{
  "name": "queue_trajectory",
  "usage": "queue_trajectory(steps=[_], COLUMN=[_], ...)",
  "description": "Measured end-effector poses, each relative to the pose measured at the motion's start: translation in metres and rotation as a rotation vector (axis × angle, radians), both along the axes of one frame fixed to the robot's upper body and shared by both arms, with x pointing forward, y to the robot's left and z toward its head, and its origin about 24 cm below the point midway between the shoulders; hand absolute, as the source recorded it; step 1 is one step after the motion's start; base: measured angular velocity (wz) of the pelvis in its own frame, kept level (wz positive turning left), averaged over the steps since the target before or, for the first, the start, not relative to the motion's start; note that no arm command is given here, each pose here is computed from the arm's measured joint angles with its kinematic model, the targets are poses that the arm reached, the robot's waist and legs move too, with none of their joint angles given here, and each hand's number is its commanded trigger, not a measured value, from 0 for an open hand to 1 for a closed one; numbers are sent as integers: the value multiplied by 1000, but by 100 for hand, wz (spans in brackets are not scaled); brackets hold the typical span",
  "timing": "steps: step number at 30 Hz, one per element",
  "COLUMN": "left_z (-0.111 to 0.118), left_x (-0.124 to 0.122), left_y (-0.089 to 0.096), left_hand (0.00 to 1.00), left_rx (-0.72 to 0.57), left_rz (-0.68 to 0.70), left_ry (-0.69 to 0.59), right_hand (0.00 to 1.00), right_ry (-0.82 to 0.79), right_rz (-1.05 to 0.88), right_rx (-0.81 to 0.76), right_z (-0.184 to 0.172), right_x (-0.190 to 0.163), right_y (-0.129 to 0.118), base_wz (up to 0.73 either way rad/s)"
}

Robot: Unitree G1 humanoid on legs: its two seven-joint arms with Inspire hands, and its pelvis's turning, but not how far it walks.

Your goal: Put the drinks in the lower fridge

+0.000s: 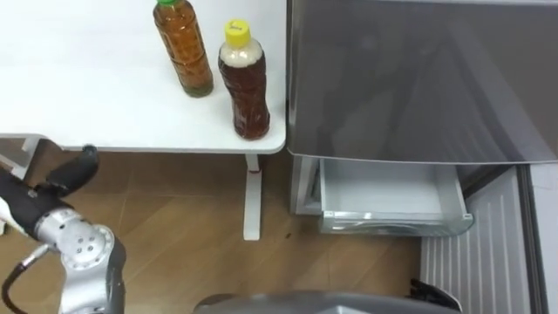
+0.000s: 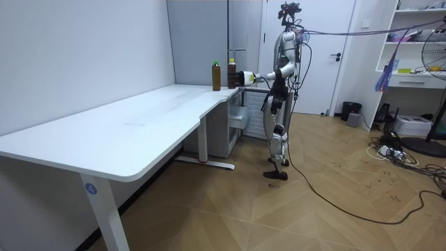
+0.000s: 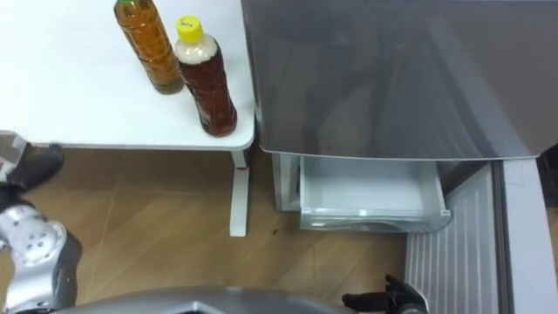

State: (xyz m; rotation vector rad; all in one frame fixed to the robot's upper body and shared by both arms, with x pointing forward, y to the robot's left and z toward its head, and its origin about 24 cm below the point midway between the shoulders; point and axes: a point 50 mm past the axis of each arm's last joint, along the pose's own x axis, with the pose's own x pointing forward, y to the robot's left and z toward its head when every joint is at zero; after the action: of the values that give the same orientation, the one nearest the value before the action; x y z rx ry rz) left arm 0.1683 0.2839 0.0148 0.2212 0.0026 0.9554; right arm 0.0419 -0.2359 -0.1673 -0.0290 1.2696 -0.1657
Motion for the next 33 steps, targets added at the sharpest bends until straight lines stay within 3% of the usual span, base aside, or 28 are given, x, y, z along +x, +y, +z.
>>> queue_trajectory(steps=[13, 19, 27, 33], left_z=[74, 85, 89, 92], left_x=[18, 30, 43, 44], left_y=[-27, -40, -79, -90], left_hand=[0, 0, 0, 0], left_rx=[102, 143, 103, 61], left_rz=[-248, -367, -685, -824], left_ry=[-301, -321, -330, -350], right_hand=[0, 0, 0, 0], right_ry=[-17, -19, -27, -36], right_rz=[-46, -41, -14, -9], right_rx=[45, 59, 61, 65], right_z=[0, 0, 1, 1], right_x=[-1, -1, 6, 10], right_y=[0, -1, -1, 0], base_wz=[0, 0, -2, -3])
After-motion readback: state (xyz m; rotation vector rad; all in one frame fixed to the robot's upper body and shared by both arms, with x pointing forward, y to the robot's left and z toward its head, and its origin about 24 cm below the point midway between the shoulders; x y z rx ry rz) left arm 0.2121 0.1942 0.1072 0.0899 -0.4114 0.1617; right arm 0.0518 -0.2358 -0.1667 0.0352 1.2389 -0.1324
